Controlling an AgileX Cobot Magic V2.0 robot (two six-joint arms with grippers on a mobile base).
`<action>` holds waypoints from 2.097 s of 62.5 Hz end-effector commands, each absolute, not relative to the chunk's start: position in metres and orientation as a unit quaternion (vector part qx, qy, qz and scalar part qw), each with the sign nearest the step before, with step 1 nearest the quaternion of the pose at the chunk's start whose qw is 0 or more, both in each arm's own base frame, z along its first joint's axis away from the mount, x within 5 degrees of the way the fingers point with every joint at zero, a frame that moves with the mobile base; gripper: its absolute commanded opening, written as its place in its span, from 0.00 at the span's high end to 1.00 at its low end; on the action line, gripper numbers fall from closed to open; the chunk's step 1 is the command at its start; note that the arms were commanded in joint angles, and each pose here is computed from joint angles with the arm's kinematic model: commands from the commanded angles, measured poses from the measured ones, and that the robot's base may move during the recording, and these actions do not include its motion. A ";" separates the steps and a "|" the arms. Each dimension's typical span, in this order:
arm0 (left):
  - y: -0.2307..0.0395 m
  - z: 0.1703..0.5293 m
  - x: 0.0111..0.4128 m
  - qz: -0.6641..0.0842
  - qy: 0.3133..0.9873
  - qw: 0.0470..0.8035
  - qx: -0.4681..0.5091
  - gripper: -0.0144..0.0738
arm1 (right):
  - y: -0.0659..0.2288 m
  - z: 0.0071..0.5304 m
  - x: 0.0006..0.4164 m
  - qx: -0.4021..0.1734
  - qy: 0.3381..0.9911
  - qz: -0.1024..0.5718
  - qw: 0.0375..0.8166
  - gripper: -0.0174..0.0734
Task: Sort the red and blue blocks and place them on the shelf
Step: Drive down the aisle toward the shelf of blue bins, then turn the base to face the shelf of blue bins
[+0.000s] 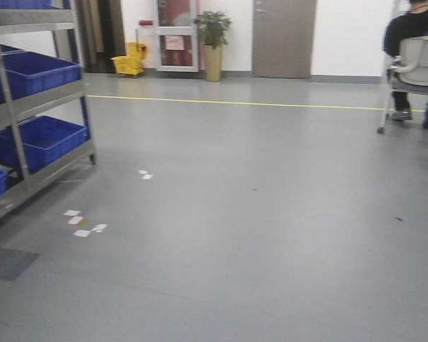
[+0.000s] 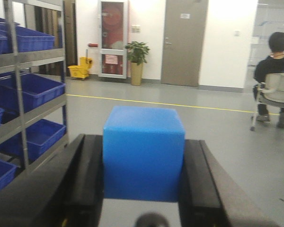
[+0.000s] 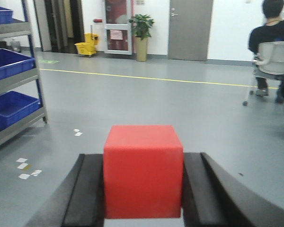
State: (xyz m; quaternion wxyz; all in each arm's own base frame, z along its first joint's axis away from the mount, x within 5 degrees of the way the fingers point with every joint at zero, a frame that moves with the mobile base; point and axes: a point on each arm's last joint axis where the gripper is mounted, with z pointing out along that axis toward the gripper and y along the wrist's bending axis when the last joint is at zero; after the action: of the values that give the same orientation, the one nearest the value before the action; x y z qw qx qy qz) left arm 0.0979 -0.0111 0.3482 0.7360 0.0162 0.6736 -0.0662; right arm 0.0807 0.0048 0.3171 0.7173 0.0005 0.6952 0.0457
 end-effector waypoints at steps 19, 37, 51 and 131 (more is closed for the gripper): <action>-0.010 0.365 0.096 -0.068 0.633 0.771 0.007 0.63 | 0.006 0.335 0.079 -0.011 0.652 0.044 0.757 0.75; -0.010 0.365 0.096 -0.068 0.633 0.771 0.007 0.63 | 0.006 0.335 0.079 -0.011 0.652 0.044 0.757 0.75; -0.010 0.365 0.096 -0.068 0.633 0.771 0.007 0.63 | 0.006 0.335 0.079 -0.011 0.652 0.044 0.757 0.75; -0.010 0.365 0.096 -0.068 0.633 0.771 0.007 0.63 | 0.006 0.335 0.079 -0.011 0.652 0.044 0.757 0.75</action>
State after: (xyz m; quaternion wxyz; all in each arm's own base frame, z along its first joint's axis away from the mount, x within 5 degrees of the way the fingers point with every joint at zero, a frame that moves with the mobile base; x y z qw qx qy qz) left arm 0.0979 -0.0111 0.3482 0.7360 0.0162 0.6736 -0.0662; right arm 0.0807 0.0048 0.3171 0.7173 0.0005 0.6952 0.0457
